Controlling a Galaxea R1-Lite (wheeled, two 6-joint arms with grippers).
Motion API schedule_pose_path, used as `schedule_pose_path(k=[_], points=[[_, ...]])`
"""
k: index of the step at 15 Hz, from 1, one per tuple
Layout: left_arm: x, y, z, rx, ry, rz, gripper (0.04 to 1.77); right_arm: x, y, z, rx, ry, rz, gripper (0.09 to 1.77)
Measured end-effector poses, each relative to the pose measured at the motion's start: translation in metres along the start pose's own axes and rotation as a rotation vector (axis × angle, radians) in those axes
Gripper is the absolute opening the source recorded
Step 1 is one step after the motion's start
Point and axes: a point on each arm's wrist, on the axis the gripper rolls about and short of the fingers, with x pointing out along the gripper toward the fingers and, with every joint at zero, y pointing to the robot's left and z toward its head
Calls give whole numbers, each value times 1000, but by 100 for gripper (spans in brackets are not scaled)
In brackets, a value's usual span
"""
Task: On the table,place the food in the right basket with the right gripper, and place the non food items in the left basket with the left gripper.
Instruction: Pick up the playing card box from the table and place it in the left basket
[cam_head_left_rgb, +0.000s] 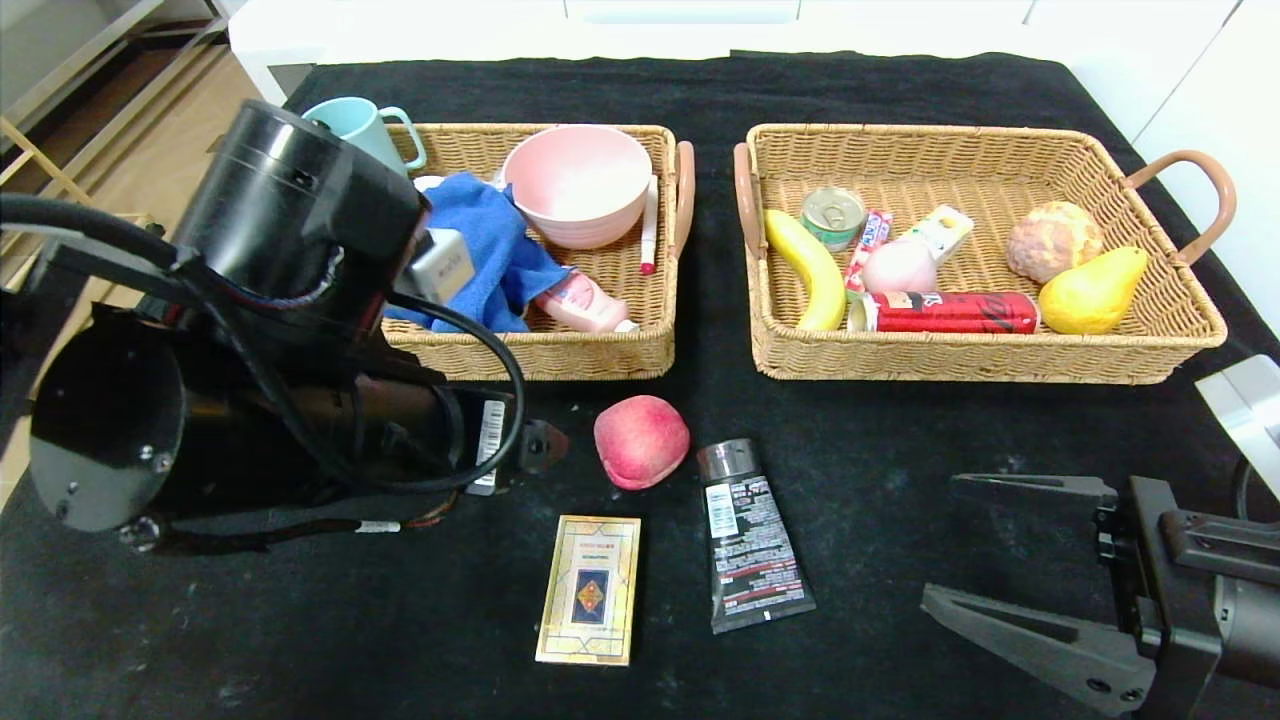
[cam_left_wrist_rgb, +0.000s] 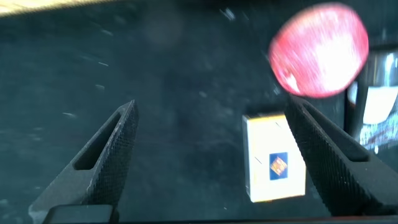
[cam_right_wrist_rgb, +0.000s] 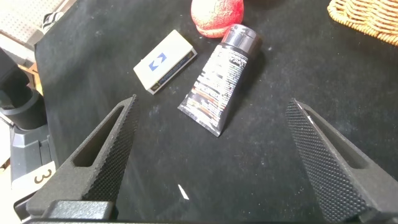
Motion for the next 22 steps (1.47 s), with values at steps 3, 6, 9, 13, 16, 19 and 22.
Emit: schedule_pose_path(k=[3, 6, 9, 13, 16, 19, 22], points=[[6, -17, -15, 49, 44, -27, 170, 0, 0, 0, 0, 1, 1, 171], [9, -31, -26, 41, 78, -53, 170, 0, 0, 0, 0, 2, 1, 171], [15, -44, -38, 55, 118, -65, 170, 0, 0, -1, 0, 2, 1, 171], [25, -51, -44, 28, 141, -34, 171, 0, 0, 0, -1, 1, 1, 171], [31, -56, -49, 16, 159, -23, 171, 0, 0, -1, -1, 1, 1, 171], [36, -61, -53, 24, 161, 0, 171, 0, 1, -1, -2, 1, 2, 171], [39, -66, -57, 38, 176, 1, 172, -1, 1, 0, -4, 0, 3, 171]])
